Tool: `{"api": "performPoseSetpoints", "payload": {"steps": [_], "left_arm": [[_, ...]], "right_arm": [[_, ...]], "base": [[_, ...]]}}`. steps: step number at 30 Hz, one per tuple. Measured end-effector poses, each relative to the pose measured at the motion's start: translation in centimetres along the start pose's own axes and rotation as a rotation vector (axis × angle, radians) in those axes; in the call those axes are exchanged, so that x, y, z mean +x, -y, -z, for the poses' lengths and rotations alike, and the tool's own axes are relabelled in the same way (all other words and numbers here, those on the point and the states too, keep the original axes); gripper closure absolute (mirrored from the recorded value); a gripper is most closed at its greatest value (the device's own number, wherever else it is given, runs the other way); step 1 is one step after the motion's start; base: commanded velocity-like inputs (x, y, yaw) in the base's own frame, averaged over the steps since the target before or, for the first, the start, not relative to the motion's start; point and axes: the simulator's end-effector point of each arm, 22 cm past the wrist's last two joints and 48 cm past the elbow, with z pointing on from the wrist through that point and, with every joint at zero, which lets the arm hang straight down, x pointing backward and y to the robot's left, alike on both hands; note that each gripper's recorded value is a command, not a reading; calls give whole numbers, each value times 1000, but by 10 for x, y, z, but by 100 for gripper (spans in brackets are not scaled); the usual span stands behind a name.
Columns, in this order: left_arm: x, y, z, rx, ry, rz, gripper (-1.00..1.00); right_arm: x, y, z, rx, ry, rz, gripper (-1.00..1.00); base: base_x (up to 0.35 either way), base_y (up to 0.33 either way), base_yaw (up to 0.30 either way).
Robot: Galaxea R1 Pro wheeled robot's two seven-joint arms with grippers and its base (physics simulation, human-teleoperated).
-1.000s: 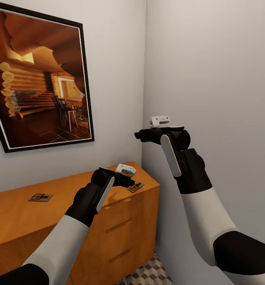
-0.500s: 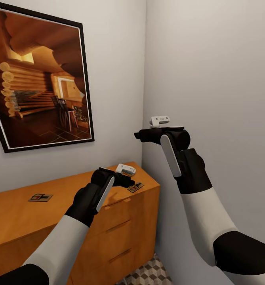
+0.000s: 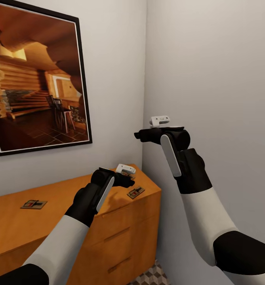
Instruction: Take the four mousetraps from the cabinet in the bathroom and place them on the bathroom floor. Make sure all four end up on the same floor surface, and ensure that at least two of them are either under or directly next to the same bathroom sink.
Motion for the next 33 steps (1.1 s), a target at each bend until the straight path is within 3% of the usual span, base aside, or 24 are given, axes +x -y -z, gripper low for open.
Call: {"api": "performPoseSetpoints", "payload": {"steps": [33], "left_arm": [[4,10,-3,32,-12,2,-100]], "right_arm": [[1,-1,0,-4,-1,-2,-100]], "base": [[5,0,0]]}}
